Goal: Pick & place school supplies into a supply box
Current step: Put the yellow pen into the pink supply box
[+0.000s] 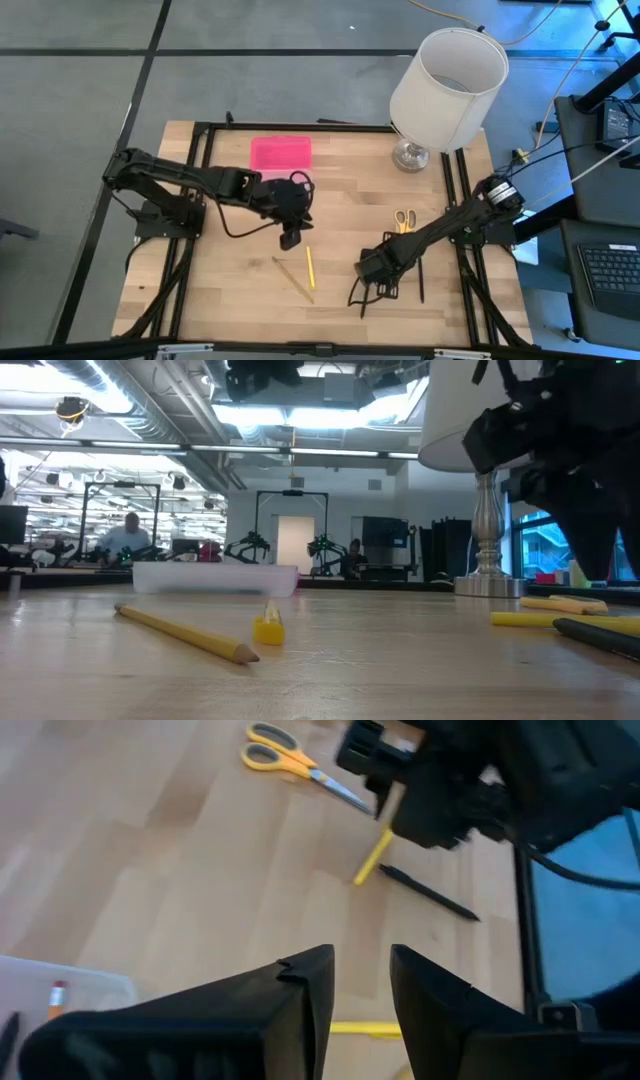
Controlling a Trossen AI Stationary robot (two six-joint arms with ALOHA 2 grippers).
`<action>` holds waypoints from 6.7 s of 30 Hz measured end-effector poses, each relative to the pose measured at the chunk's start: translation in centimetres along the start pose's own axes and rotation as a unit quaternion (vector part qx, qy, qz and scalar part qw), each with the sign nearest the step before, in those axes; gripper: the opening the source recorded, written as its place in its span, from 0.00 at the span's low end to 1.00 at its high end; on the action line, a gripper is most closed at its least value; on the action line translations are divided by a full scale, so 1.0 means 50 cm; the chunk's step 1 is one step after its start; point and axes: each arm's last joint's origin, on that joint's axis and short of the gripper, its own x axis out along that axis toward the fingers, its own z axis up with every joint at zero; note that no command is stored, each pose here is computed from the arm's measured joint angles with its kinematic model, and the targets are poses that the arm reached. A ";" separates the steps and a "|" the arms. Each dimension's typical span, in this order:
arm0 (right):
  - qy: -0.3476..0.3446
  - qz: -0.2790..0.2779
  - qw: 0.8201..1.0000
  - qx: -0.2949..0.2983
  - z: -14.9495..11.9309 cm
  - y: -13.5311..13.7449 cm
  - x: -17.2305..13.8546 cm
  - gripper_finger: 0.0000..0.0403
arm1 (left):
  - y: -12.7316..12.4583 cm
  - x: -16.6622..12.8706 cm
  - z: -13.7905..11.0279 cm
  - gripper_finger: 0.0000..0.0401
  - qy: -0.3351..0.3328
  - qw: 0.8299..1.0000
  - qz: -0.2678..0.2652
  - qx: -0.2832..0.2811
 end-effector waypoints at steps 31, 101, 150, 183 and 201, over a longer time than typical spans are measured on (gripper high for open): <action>0.024 0.003 1.000 0.015 -0.030 -0.036 0.081 0.12 | -0.036 -0.002 -0.018 0.23 -0.014 1.000 0.023 -0.001; -0.596 -0.010 0.780 -0.192 0.057 0.049 -0.551 0.14 | -0.129 -0.165 0.073 0.24 -0.358 0.892 -0.197 0.191; -0.546 0.001 0.814 -0.197 0.080 0.013 -0.530 0.18 | -0.113 -0.162 0.083 0.06 -0.369 0.873 -0.194 0.254; -0.279 -0.065 0.958 0.011 0.026 -0.078 -0.444 0.53 | 0.350 0.133 -0.022 0.06 0.242 0.947 0.210 0.006; -0.173 -0.104 0.976 0.077 -0.035 -0.057 -0.387 0.50 | 0.392 0.197 -0.055 0.07 0.307 0.930 0.197 0.034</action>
